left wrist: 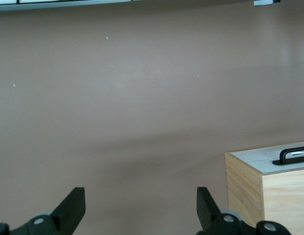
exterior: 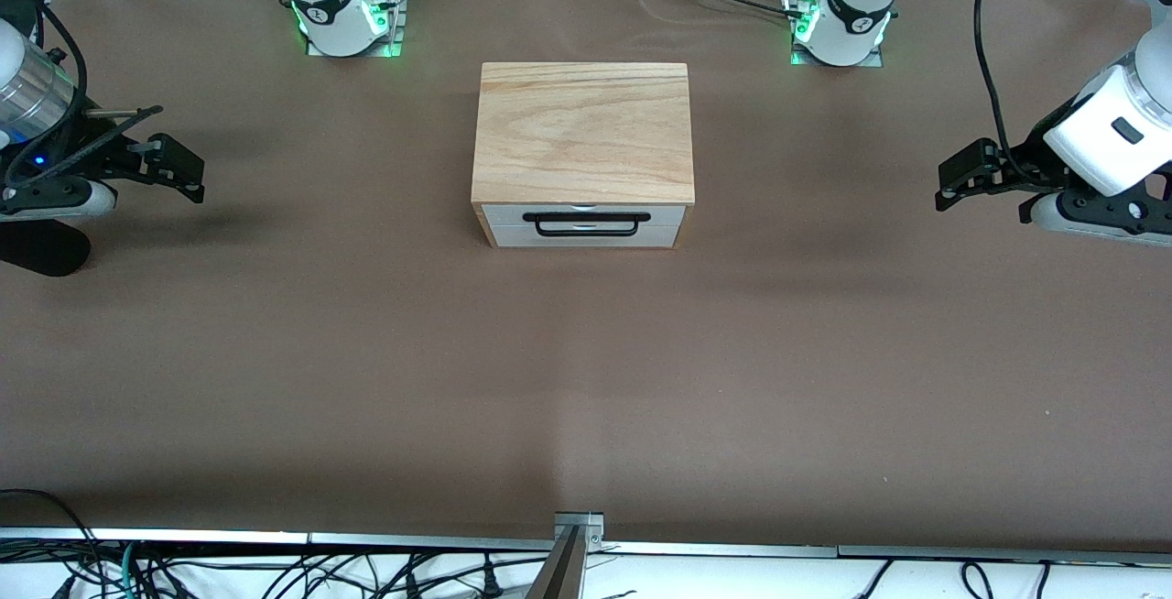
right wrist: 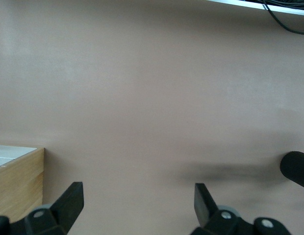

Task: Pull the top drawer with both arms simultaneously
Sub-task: 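Raise both grippers from rest and turn them toward the wooden box, then move the left gripper and the right gripper to the drawer handle ends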

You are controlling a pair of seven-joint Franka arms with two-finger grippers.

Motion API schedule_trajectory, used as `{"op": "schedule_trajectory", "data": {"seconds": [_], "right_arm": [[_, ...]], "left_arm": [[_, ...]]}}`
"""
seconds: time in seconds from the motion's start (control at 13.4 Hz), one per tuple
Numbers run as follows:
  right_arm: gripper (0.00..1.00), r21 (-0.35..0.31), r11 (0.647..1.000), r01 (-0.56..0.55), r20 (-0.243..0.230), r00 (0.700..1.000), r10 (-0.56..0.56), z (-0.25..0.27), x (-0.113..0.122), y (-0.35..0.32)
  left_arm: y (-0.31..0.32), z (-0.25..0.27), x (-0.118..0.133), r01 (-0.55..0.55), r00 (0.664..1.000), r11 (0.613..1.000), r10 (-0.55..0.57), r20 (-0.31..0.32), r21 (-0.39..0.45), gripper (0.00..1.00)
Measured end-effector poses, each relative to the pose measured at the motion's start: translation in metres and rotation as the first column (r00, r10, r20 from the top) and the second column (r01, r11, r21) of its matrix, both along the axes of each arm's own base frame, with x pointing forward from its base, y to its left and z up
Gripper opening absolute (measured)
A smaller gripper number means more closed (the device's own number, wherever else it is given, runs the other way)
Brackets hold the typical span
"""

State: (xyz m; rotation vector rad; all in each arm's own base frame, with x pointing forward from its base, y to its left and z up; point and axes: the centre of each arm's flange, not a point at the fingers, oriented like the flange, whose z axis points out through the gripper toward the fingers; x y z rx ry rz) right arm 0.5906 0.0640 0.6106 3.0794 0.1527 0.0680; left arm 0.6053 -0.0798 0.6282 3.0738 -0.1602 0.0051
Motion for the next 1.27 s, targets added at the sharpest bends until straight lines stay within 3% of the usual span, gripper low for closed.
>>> {"op": "schedule_trajectory", "data": {"seconds": [0.67, 1.04, 1.27], "right_arm": [[1.0, 0.027, 0.996, -0.085, -0.031, 0.996, 0.086, -0.012, -0.004, 0.04], [1.0, 0.15, 0.985, -0.09, -0.096, 0.99, 0.105, -0.043, 0.005, 0.059], [1.0, 0.284, 0.955, -0.09, -0.166, 0.976, 0.141, -0.08, 0.013, 0.085]], "left_arm": [[-0.026, -0.001, -0.004, 0.048, 0.999, 0.999, -0.048, -0.005, -0.01, 1.0], [-0.017, -0.003, -0.002, 0.032, 0.999, 0.999, -0.032, -0.008, -0.009, 1.0], [-0.019, -0.027, 0.005, 0.037, 0.998, 0.999, -0.037, -0.053, -0.008, 1.0]]}}
